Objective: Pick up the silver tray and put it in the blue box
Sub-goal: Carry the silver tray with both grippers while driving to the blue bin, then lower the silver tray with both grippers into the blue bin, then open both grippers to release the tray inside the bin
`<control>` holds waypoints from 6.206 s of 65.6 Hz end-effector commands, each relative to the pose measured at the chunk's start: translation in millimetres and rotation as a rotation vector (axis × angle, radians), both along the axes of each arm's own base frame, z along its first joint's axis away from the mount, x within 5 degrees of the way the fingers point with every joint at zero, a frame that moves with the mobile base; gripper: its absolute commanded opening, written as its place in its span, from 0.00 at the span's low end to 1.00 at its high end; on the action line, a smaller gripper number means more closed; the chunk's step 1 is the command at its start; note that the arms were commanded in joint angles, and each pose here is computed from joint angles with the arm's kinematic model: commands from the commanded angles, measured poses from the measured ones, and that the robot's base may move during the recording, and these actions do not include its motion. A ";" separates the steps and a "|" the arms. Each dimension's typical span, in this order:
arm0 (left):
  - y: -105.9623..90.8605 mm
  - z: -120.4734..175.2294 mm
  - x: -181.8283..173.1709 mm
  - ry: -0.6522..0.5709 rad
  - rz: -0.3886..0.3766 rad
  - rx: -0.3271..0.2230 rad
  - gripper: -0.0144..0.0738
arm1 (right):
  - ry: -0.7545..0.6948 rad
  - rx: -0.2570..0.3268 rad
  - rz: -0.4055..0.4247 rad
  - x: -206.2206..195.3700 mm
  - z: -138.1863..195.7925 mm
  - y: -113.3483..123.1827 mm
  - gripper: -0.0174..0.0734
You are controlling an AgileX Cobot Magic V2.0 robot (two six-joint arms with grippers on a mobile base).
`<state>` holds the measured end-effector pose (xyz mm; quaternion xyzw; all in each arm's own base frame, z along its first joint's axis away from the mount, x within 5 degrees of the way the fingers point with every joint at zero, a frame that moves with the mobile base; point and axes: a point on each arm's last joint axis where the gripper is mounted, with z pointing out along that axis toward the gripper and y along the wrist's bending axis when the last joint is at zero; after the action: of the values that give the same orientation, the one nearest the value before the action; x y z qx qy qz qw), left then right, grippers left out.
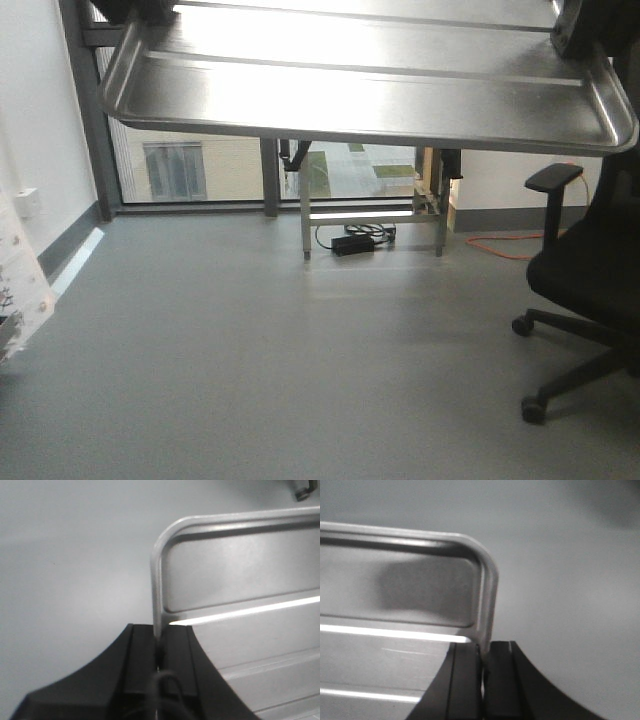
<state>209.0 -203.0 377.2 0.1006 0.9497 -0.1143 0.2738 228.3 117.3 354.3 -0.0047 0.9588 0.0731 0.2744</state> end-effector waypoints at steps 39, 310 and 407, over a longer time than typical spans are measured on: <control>3.3 20.4 -5.1 -0.064 -0.022 -0.061 0.05 | -0.121 0.023 0.017 -1.0 22.5 -2.8 0.25; 4.3 50.6 1.2 -0.224 -0.035 -0.103 0.05 | -0.271 0.084 0.050 3.7 56.2 0.6 0.25; -43.2 -39.6 142.5 -0.208 0.068 -0.027 0.67 | -0.144 -0.123 0.005 136.2 -33.8 11.5 0.83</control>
<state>357.6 -248.5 291.5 0.0752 0.9393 -0.0792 0.3253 372.7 133.6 273.8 -0.0219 0.9624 -0.0015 0.2707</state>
